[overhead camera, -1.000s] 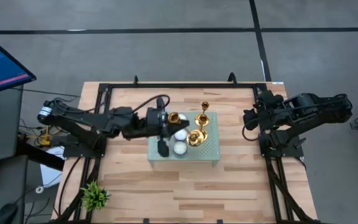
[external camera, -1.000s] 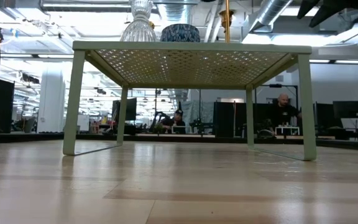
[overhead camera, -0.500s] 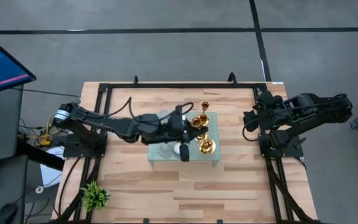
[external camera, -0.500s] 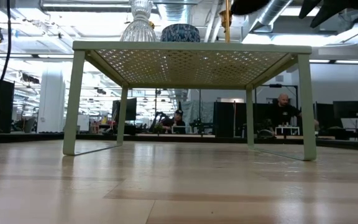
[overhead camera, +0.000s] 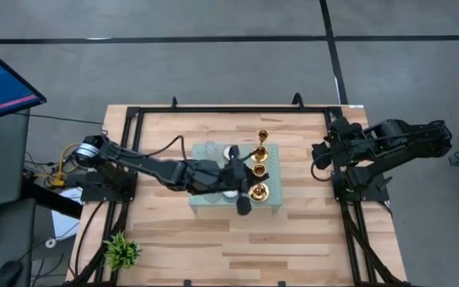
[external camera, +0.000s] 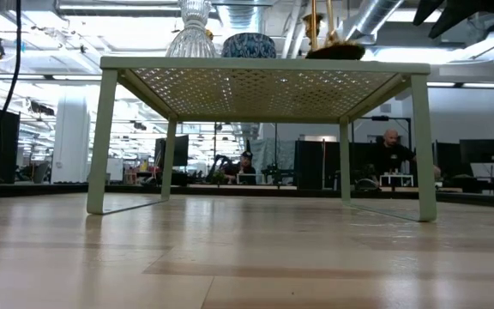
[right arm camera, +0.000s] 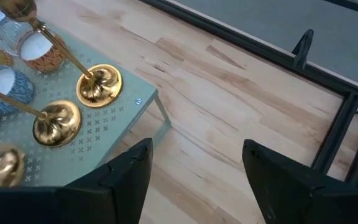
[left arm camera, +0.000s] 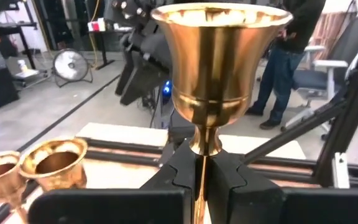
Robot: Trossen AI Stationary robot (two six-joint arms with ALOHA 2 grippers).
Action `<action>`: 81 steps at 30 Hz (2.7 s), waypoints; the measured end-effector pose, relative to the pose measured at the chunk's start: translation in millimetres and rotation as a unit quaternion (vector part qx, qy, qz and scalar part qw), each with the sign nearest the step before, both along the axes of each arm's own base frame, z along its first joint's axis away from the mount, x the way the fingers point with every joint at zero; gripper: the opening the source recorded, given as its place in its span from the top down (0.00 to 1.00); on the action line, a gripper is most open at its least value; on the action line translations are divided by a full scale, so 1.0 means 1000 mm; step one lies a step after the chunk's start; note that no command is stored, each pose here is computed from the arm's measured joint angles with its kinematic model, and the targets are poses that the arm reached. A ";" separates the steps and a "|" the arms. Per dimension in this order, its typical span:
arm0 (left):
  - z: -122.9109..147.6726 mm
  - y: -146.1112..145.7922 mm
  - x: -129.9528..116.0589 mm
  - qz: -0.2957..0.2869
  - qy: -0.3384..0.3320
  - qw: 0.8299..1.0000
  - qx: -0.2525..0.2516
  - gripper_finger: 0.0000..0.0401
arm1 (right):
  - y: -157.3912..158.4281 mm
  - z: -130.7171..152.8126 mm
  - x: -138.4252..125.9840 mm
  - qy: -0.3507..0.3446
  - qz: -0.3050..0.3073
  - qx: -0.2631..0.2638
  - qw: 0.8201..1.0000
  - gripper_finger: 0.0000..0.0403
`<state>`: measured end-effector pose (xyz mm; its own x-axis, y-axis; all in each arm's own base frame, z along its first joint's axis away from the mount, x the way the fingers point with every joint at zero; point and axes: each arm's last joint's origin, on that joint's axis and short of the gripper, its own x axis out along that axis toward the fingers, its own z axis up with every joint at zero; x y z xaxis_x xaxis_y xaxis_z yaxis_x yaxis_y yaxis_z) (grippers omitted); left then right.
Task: Pick & Place candle stick holders
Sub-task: Align the gold candle holder with the other blue scented candle on the shelf
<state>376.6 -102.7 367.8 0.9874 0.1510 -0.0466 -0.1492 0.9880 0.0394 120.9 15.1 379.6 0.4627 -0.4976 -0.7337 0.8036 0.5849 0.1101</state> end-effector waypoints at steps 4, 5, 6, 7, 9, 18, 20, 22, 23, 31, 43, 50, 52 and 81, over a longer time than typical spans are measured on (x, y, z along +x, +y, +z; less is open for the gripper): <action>0.000 0.001 0.000 0.006 0.001 1.000 0.001 0.97 | 0.000 0.000 0.000 0.002 0.003 0.008 1.000 0.41; 0.000 0.001 0.000 0.006 0.001 1.000 0.001 0.97 | 0.000 0.000 0.000 0.002 0.004 0.008 1.000 0.41; 0.000 0.001 0.000 0.006 0.001 1.000 0.001 0.97 | 0.000 0.000 0.000 0.002 0.004 0.008 1.000 0.41; -0.001 0.001 0.000 0.005 0.002 1.000 -0.001 0.97 | 0.000 0.000 0.000 0.002 0.004 0.008 1.000 0.41; -0.004 0.000 0.001 0.004 0.006 1.000 -0.011 0.97 | 0.000 0.000 0.000 0.002 0.004 0.009 1.000 0.41; -0.008 0.003 0.003 0.008 0.018 1.000 -0.010 0.97 | 0.001 0.000 0.000 0.002 0.004 0.010 1.000 0.41; -0.008 0.003 0.003 0.008 0.017 1.000 -0.010 0.97 | 0.001 0.000 0.000 0.002 0.004 0.010 1.000 0.41; -0.008 0.003 0.003 0.008 0.018 1.000 -0.010 0.97 | 0.001 0.000 0.000 0.002 0.004 0.010 1.000 0.41; -0.008 0.003 0.003 0.008 0.018 1.000 -0.009 0.97 | 0.001 0.000 0.000 0.002 0.004 0.010 1.000 0.41; -0.012 0.005 0.007 0.005 0.023 1.000 -0.013 0.97 | 0.001 0.000 0.000 0.002 0.004 0.010 1.000 0.41; -0.012 0.010 0.008 0.005 0.022 1.000 -0.014 0.97 | 0.001 0.000 0.000 0.002 0.004 0.010 1.000 0.41; -0.012 0.009 0.008 -0.008 0.023 1.000 -0.015 0.96 | 0.001 0.000 0.000 0.006 0.009 0.009 1.000 0.41; -0.012 0.009 0.008 -0.009 0.023 1.000 -0.015 0.96 | 0.001 0.000 0.000 0.007 0.012 0.010 1.000 0.41; -0.011 0.012 0.010 -0.034 0.019 0.999 -0.023 0.73 | 0.001 -0.001 0.000 0.009 0.015 0.018 1.000 0.41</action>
